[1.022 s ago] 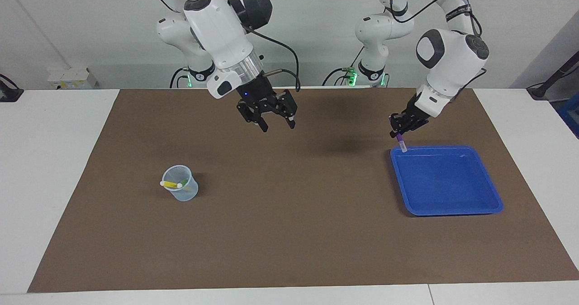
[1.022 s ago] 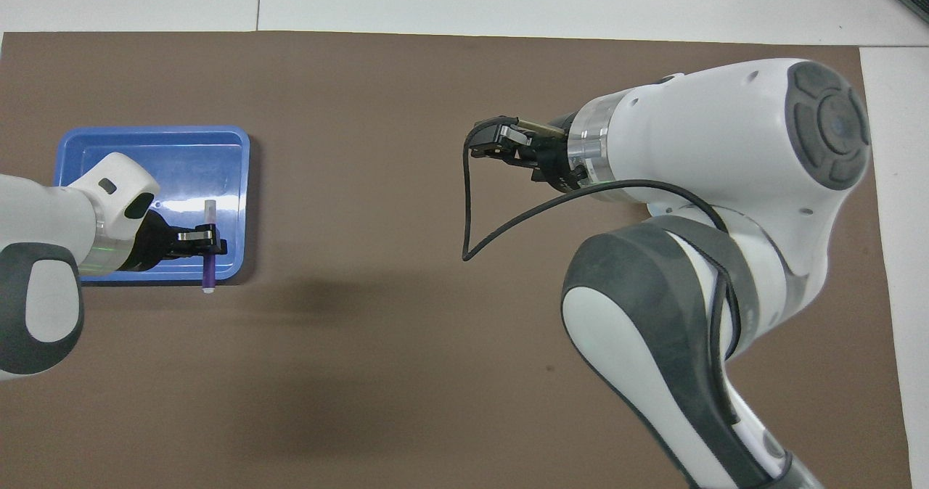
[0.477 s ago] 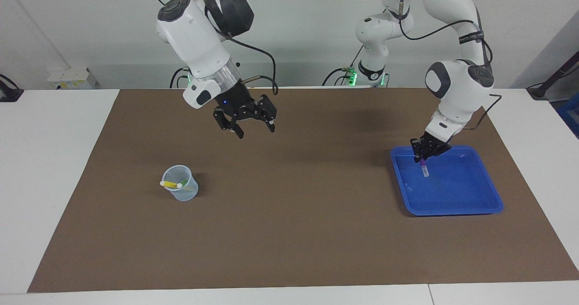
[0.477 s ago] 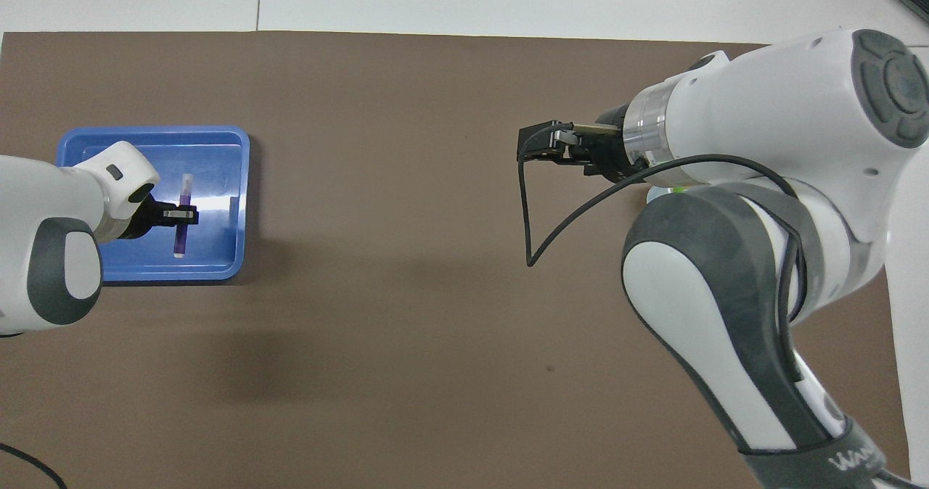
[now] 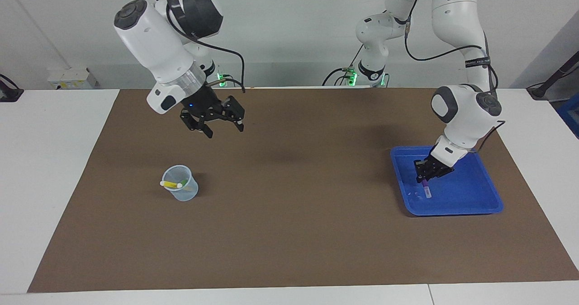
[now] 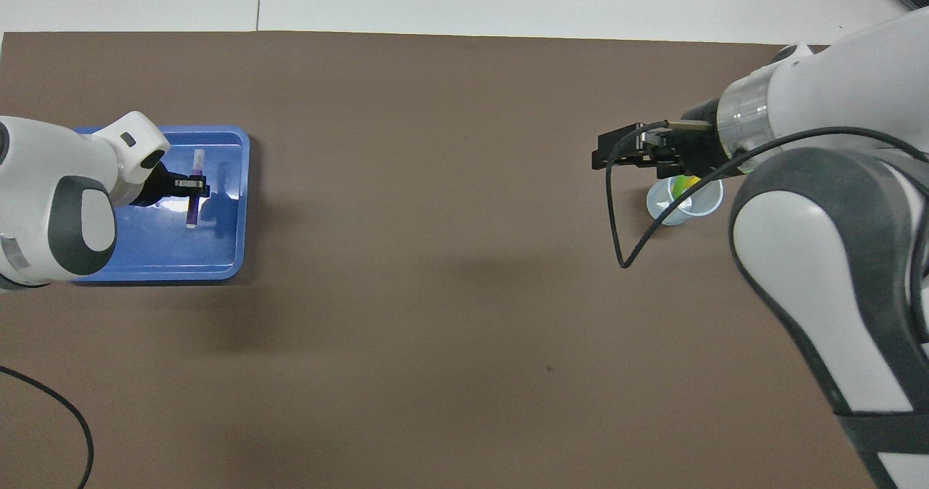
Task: Right arm passes pens to left for tray arrangement
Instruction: 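Release the purple pen in the tray while the right gripper reaches the cup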
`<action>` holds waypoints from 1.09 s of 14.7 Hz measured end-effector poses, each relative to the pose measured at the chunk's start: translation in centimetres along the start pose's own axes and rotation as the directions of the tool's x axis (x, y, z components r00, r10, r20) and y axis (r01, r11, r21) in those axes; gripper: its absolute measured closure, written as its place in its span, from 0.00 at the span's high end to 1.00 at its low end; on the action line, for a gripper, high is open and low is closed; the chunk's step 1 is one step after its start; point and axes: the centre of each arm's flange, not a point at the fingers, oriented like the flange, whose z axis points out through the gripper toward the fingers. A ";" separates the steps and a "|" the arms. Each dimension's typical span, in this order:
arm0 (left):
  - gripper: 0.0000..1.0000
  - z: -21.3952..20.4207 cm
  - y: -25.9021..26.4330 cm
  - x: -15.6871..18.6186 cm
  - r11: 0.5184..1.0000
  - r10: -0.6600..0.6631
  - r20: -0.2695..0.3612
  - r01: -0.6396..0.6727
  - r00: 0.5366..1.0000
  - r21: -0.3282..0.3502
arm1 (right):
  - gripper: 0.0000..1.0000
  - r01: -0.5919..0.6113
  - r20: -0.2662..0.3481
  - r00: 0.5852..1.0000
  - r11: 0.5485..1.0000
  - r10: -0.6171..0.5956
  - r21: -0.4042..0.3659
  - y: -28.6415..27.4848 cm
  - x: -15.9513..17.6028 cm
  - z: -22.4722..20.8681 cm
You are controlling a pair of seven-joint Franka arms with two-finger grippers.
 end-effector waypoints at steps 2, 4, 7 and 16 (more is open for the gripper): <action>0.17 0.4 -0.1 0.2 1.000 -0.001 0.001 0.001 1.000 -0.003 | 1.00 0.061 0.019 0.998 0.998 -0.061 -0.013 3.3 0.3 -0.8; 0.17 0.3 0.1 0.3 1.000 0.001 -0.003 -0.001 1.000 -0.004 | 1.00 0.097 0.044 0.995 0.994 -0.094 -0.055 5.2 0.2 -1.1; 0.17 0.6 0.0 0.3 1.000 -0.001 -0.006 0.001 1.000 -0.004 | 1.00 0.121 0.105 0.989 0.983 -0.107 -0.136 6.1 -0.8 -0.5; 0.17 1.4 0.1 0.1 0.999 -0.039 0.002 0.039 0.999 -0.007 | 1.00 0.539 0.155 0.842 0.802 -0.517 -0.255 10.8 -0.4 -0.2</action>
